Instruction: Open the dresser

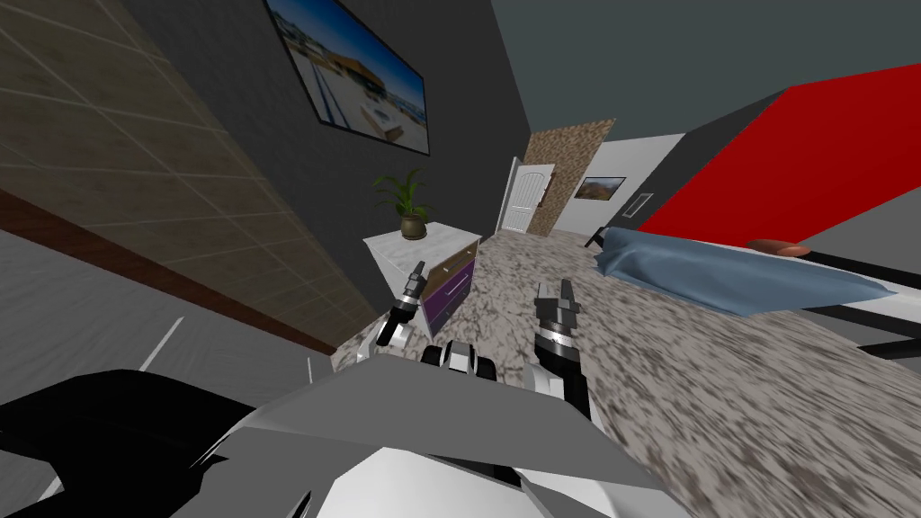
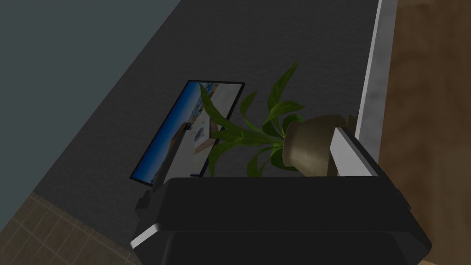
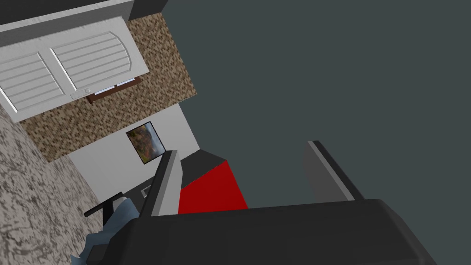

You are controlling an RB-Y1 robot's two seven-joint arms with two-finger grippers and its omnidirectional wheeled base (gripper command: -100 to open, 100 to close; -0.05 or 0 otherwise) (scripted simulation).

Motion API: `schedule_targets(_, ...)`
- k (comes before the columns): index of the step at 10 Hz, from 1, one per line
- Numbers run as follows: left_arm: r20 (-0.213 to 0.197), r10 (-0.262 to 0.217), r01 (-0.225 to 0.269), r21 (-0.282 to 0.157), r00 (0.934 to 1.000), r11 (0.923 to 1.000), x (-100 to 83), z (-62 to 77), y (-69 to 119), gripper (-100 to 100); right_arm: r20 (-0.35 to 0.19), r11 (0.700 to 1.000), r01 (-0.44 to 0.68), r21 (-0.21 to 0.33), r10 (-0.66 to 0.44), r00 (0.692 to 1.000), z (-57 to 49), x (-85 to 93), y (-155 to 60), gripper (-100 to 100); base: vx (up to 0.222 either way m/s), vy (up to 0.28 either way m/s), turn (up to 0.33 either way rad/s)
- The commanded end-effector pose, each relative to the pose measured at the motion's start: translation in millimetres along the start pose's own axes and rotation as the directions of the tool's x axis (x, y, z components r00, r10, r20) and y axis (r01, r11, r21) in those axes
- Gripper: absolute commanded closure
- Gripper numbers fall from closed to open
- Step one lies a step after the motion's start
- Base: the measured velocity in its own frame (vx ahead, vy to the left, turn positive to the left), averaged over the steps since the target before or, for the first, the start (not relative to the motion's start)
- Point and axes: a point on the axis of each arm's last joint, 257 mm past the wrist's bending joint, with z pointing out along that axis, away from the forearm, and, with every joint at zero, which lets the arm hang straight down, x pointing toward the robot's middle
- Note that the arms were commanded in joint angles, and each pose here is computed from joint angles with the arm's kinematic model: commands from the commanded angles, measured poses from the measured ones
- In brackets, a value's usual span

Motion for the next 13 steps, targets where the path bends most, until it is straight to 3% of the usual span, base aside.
schedule_targets(1,-0.018,0.01,-0.01,-0.042,0.9998,0.9991,6.7,0.6,19.4,-100,0.0,1.0,0.0,0.0,0.0,1.0,0.0,0.0,0,0,0.027,0.012,-0.048)
schedule_targets(5,-0.062,0.034,-0.04,-0.105,0.9975,0.9937,19.4,-1.4,50.0,-100,0.0,1.0,0.0,0.0,0.0,1.0,0.0,0.0,0,0,0.042,0.014,-0.061)
schedule_targets(9,-0.12,0.067,-0.088,-0.175,0.9905,0.9806,32.0,-6.7,85.5,-100,0.0,1.0,0.0,0.0,0.0,1.0,0.0,0.0,0,0,0.056,0.02,-0.07)
schedule_targets(11,-0.15,0.083,-0.114,-0.21,0.9852,0.971,38.0,-10.3,103.6,-100,0.0,1.0,0.0,0.0,0.0,1.0,0.0,0.0,0,0,0.035,0.016,-0.054)
schedule_targets(13,-0.203,0.109,-0.163,-0.268,0.9731,0.9495,48.1,-18.2,135.2,-100,0.0,1.0,0.0,0.0,0.0,1.0,0.0,0.0,0,0,0.035,0.007,-0.118)
